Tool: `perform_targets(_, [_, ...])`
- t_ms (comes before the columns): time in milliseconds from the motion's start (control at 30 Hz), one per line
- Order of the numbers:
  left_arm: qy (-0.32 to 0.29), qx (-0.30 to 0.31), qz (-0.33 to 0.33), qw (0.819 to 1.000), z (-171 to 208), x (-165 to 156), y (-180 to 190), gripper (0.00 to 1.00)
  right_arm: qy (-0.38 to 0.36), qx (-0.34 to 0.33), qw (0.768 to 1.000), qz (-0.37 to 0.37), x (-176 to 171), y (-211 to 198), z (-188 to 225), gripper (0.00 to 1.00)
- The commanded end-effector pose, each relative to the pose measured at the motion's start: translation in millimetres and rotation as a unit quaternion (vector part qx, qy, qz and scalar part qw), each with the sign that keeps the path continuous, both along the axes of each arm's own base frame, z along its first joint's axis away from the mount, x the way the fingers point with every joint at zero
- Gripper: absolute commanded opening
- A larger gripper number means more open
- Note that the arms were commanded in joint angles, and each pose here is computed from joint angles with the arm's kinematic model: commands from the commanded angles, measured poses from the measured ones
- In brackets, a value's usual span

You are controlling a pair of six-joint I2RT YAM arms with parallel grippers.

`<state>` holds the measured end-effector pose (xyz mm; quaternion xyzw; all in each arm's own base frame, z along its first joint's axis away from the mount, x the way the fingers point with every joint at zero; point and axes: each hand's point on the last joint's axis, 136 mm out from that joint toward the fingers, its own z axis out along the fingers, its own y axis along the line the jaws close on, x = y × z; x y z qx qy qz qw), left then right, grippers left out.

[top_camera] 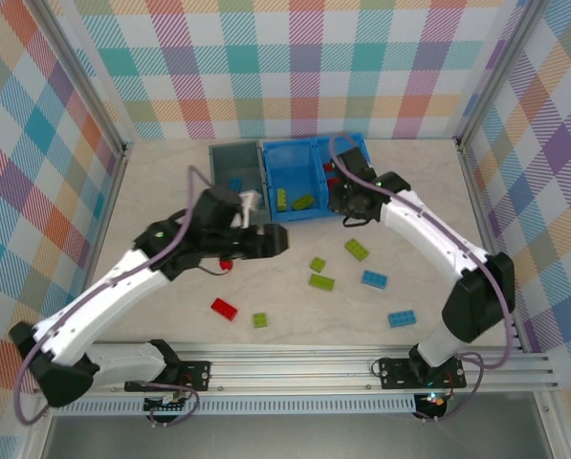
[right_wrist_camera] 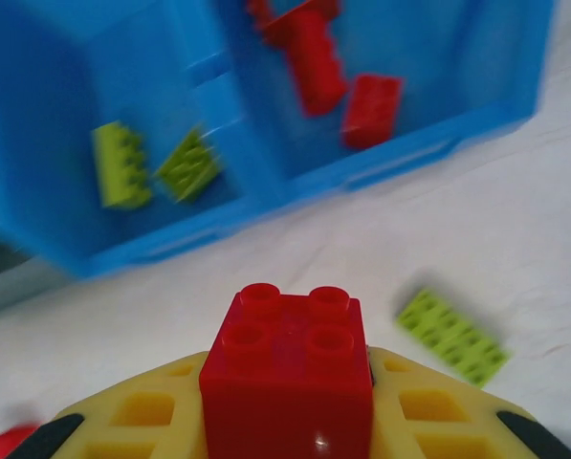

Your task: Sort the legos into containers by color

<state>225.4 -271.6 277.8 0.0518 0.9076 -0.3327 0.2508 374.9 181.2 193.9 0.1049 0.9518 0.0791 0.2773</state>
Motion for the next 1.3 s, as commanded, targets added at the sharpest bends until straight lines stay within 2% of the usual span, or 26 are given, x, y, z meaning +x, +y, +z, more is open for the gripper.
perform_targets(0, [-0.064,-0.021,0.065,0.996,10.4,33.2,-22.7,0.78,0.030,-0.071,0.997,0.021,28.7,-21.9,-26.6,0.29])
perform_targets(233, [-0.083,0.021,0.069,0.994,-16.7,44.9,-62.3,0.78,0.073,-0.094,0.993,0.010,95.3,-33.0,-66.1,0.30])
perform_targets(500, [-0.062,0.053,0.048,0.995,-61.2,41.3,-91.3,0.76,0.092,-0.092,0.991,-0.004,136.2,-39.2,-88.8,0.35])
perform_targets(633, [-0.053,0.065,0.043,0.996,-78.2,42.6,-99.7,0.75,0.099,-0.093,0.991,0.002,144.4,-36.2,-94.9,0.42])
perform_targets(733, [-0.050,0.072,0.039,0.995,-86.9,43.9,-104.4,0.75,0.098,-0.090,0.991,0.003,144.6,-33.9,-93.5,0.53])
perform_targets(800, [-0.047,0.079,0.037,0.995,-92.8,44.4,-106.8,0.76,0.091,-0.083,0.992,0.003,143.3,-32.7,-84.4,0.57])
perform_targets(933, [-0.041,0.096,0.043,0.994,-103.0,47.1,-108.1,0.77,0.057,-0.061,0.996,0.013,139.0,-24.4,-47.5,0.58])
perform_targets(1033, [-0.016,0.144,0.059,0.988,-121.7,50.0,-102.9,0.80,0.019,-0.050,0.998,0.021,128.6,-19.1,-2.7,0.58])
perform_targets(1167, [0.019,0.208,0.070,0.976,-153.8,51.8,-98.4,0.82,-0.024,-0.025,0.999,0.011,94.3,-29.1,52.6,0.60])
perform_targets(1267, [0.025,0.237,0.035,0.970,-173.3,52.9,-103.8,0.85,-0.047,0.000,0.999,0.013,56.1,-38.7,80.5,0.64])
